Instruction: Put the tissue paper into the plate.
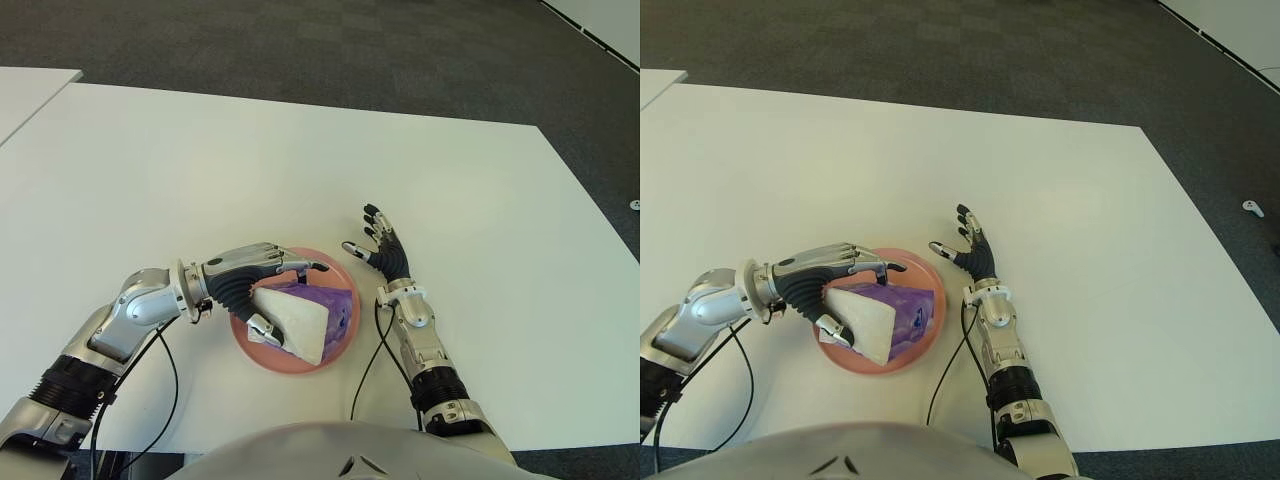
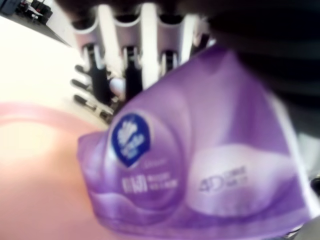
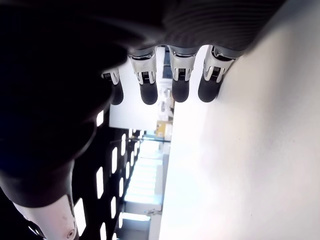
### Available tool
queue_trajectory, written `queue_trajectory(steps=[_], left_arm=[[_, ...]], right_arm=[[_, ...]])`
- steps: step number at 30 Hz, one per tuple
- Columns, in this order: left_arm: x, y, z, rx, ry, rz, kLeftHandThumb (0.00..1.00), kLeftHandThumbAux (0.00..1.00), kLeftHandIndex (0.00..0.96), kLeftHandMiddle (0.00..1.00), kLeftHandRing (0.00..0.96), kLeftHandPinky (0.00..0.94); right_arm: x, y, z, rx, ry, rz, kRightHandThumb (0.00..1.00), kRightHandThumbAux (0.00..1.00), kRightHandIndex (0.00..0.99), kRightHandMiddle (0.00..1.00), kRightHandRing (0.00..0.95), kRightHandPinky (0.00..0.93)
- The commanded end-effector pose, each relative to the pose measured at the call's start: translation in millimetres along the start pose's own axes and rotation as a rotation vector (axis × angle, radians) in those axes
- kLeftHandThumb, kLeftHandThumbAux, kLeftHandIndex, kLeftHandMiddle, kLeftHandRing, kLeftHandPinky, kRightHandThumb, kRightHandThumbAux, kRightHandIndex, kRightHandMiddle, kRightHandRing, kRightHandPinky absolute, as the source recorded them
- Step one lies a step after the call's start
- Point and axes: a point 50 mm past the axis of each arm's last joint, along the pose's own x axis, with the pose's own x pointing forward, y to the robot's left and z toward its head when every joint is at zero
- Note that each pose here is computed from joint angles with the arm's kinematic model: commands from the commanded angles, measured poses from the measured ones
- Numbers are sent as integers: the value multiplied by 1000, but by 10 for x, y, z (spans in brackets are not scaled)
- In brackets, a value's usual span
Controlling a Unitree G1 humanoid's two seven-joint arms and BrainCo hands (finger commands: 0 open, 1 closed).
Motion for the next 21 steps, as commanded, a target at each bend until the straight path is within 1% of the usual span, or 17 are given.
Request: queue_trajectory(steps=[1, 6, 9, 21], left_arm=[[-20, -65, -78, 56, 38, -19, 337, 257, 1, 1, 1, 1], [-16, -90, -90, 78, 39, -10, 331, 229, 0, 0, 0, 0], [-12, -110, -97, 82, 42, -11, 316, 229, 0, 0, 0, 0], [-7, -90, -90, 117, 71, -22, 263, 249, 0, 0, 0, 0]], right_arm=[[-238, 39, -371, 9, 229, 10, 0, 760, 0, 0, 0, 0], [-239, 38, -370, 12, 234, 7, 0, 751, 0, 0, 0, 0], [-237, 39, -372, 13, 235, 5, 0, 755, 0, 0, 0, 0], [-238, 30, -362, 14, 239, 4, 0, 760, 0, 0, 0, 0]])
